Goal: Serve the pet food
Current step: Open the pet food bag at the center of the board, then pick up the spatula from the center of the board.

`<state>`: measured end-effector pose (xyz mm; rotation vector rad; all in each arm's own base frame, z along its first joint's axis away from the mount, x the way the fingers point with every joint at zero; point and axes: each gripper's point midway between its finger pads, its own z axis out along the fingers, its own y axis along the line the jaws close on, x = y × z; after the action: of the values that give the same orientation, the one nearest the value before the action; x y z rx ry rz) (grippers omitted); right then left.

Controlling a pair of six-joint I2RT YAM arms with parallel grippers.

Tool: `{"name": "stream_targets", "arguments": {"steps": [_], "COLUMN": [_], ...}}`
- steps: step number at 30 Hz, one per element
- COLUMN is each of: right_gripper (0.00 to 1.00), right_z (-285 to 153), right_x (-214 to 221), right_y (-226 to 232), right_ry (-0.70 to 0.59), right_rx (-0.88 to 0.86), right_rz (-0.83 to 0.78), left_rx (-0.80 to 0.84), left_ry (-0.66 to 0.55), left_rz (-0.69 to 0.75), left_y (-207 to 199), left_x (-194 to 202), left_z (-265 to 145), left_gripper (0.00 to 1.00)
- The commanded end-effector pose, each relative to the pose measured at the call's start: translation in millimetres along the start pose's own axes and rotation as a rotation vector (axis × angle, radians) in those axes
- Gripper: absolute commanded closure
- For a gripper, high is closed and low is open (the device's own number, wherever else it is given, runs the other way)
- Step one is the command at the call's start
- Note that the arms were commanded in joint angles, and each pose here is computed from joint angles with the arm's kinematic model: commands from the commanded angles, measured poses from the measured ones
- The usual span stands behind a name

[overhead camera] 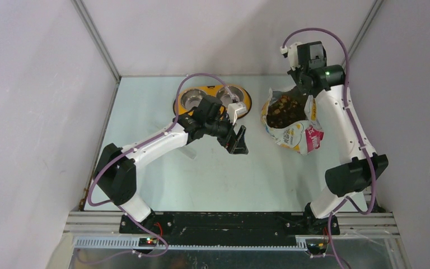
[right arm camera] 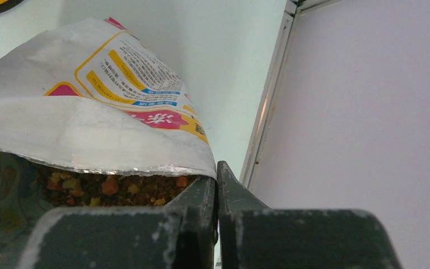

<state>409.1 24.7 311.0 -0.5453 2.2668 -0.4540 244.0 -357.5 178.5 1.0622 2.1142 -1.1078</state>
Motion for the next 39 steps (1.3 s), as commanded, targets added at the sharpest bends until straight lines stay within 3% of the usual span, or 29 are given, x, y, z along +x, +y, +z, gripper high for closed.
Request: {"name": "stream_targets", "arguments": {"steps": [1, 5, 10, 14, 22, 26, 30, 33, 36, 39], "right_gripper": [1.0, 0.99, 0.67, 0.53, 0.4, 0.33, 0.25, 0.21, 0.21, 0.21], "right_z": [-61, -59, -51, -46, -53, -74, -110, -143, -152, -144], "right_x": [-77, -74, -64, -62, -69, -77, -80, -73, -58, -49], "right_y": [-54, -29, -11, -11, -13, -4, 40, 99, 155, 206], "right_ry": [-0.366, -0.369, -0.347, -0.327, -0.345, -0.422, -0.549, -0.646, -0.64, -0.584], "right_rx": [0.227, 0.17, 0.149, 0.163, 0.151, 0.087, -0.114, -0.404, -0.643, -0.734], "right_rz": [0.114, 0.084, 0.041, 0.026, 0.043, 0.05, -0.021, -0.114, -0.19, -0.301], "left_rx": [0.029, -0.008, -0.1, -0.168, -0.342, -0.5, -0.647, -0.743, -0.788, -0.816], "left_ry": [-0.055, -0.062, -0.097, -0.146, -0.241, -0.232, -0.217, -0.222, -0.245, -0.252], "left_rz": [0.037, 0.05, 0.066, 0.064, 0.111, 0.153, 0.132, 0.038, -0.079, -0.157], "left_y": [-13, -8, 8, 25, 68, 94, 119, 141, 166, 182], "left_x": [-25, -28, -39, -51, -75, -74, -57, -34, 2, 34], "left_z": [-5, -7, -19, -37, -101, -139, -178, -204, -230, -248], "left_gripper": [0.02, 0.02, 0.0, 0.0, 0.0, 0.0, 0.0, 0.0, 0.0, 0.0]}}
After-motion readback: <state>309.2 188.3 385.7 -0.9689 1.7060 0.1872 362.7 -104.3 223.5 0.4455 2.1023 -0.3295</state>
